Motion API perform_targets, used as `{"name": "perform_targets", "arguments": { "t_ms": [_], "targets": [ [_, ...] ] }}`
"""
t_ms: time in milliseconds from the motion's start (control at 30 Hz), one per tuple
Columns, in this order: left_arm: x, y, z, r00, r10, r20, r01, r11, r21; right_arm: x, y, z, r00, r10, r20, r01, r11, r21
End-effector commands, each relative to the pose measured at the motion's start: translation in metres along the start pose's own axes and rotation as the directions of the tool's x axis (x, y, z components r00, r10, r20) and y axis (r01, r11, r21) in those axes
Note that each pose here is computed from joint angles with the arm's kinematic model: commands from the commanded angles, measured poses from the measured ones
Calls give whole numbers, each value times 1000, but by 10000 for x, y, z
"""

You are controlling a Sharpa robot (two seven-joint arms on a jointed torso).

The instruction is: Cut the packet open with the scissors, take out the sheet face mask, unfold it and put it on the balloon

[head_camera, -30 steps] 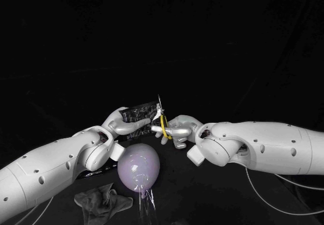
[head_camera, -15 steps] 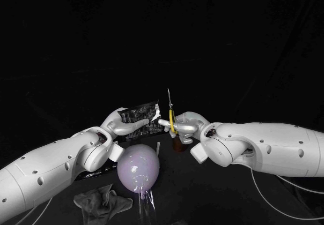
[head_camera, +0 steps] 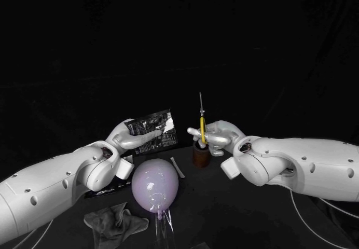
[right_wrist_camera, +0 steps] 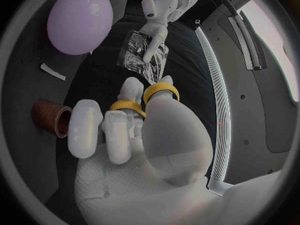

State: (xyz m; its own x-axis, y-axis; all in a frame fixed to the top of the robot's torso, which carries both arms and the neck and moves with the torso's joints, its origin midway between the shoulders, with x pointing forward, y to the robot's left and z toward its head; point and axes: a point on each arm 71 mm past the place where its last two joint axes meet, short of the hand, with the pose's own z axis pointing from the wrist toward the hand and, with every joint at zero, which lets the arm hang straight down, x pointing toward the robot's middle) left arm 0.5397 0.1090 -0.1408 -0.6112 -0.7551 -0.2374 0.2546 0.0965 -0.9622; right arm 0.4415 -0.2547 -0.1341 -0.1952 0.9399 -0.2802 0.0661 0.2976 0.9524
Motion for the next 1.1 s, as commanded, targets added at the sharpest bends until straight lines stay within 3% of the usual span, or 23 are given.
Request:
{"name": "perform_targets", "arguments": {
  "t_ms": [33, 267, 467, 700, 800, 867, 933, 1100],
  "targets": [
    [-12, -68, -52, 991, -127, -29, 129, 989, 66, -7, 27, -19, 999, 37, -10, -38, 996, -76],
    [-168, -79, -283, 978, -209, -8, 209, 975, 74, 8, -89, -56, 996, 82, -20, -84, 993, -87],
    [-313, -34, -527, 970, -243, 27, 241, 969, 58, 21, -187, -76, 994, 109, -7, -109, 990, -86],
    [-418, 25, -804, 965, -254, 59, 252, 967, 35, 30, -253, -70, 993, 118, 0, -117, 990, -82],
    [-479, 102, -989, 964, -254, 80, 254, 967, 10, 52, -281, -63, 993, 121, -4, -121, 990, -79],
    [-498, 145, -1061, 963, -256, 87, 257, 966, -2, 58, -293, -60, 992, 122, -5, -122, 990, -77],
    [-523, 230, -1194, 960, -264, 98, 267, 963, -28, 63, -315, -52, 992, 124, -5, -124, 990, -73],
    [-547, 378, -1412, 953, -287, 97, 295, 952, -82, 54, -359, -37, 992, 124, 0, -124, 990, -66]
  ]
}}
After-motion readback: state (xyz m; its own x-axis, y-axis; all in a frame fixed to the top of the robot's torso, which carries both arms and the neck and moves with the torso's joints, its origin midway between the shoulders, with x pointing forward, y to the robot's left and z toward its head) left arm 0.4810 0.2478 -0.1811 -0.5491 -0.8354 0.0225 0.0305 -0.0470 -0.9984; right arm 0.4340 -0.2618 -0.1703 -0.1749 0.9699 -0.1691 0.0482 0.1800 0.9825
